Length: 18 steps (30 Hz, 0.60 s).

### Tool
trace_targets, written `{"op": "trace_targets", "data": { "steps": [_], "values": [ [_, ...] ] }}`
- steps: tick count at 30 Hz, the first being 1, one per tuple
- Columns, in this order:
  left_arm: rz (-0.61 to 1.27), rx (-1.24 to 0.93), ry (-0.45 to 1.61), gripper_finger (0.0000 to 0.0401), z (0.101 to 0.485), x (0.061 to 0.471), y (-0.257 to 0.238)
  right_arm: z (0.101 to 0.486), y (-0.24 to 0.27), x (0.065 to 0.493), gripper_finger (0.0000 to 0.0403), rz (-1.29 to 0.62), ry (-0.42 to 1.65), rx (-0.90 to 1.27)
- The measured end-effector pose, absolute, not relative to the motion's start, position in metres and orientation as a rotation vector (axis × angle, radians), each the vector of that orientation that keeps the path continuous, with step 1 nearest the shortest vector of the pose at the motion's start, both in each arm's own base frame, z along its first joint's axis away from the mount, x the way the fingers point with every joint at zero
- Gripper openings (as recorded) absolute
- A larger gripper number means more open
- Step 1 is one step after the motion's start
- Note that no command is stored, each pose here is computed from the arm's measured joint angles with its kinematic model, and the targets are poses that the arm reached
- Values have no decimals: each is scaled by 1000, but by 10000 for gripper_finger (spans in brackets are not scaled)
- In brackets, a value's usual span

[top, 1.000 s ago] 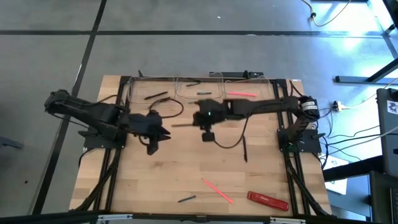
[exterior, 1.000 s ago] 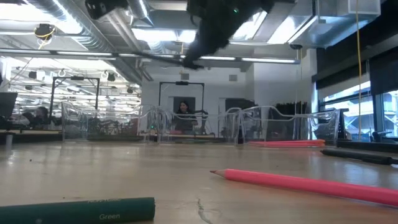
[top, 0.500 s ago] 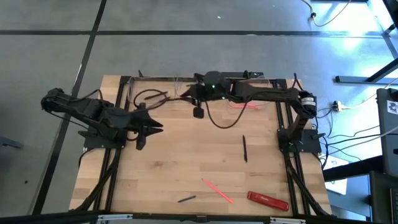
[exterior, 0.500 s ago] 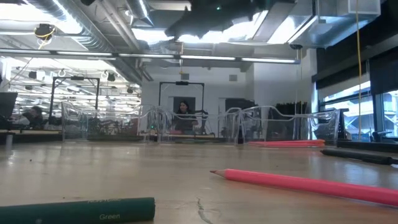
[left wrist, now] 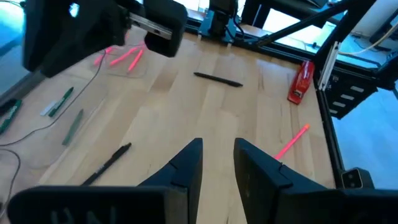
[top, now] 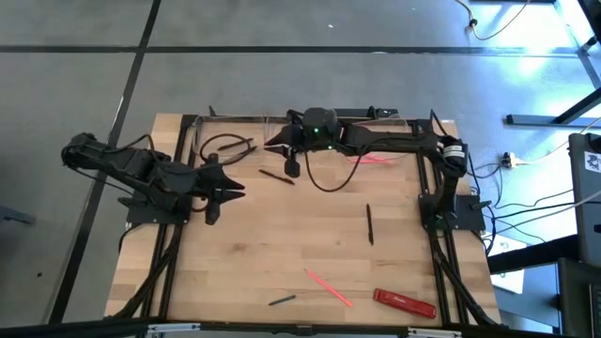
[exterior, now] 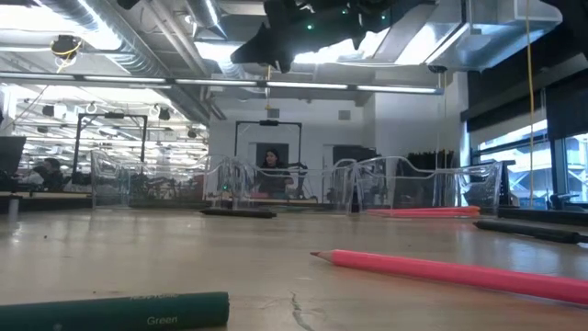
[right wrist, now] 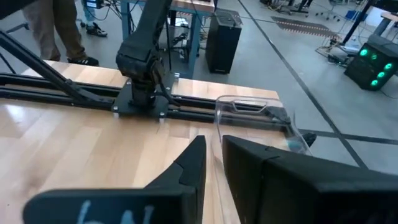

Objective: Sort crayons/erasers/pens/pencils in bins
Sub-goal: Put the black pen into the left transparent bin

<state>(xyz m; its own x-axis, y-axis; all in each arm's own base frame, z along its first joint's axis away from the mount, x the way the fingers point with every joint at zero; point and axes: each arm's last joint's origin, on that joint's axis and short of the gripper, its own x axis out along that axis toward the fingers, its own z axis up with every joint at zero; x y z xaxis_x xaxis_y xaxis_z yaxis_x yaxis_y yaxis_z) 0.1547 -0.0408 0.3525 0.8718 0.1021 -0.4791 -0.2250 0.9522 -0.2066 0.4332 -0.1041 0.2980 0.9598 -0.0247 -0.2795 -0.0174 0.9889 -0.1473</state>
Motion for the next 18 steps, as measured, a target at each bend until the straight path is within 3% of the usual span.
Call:
{"op": "trace_targets", "data": {
  "steps": [6,18],
  "values": [
    [210,-241,476,84,352,156,-40,304,-100,418,56,7,391,-123],
    [238,-23,662,84,326,198,-26,373,-72,347,56,41,469,-108]
  ]
}}
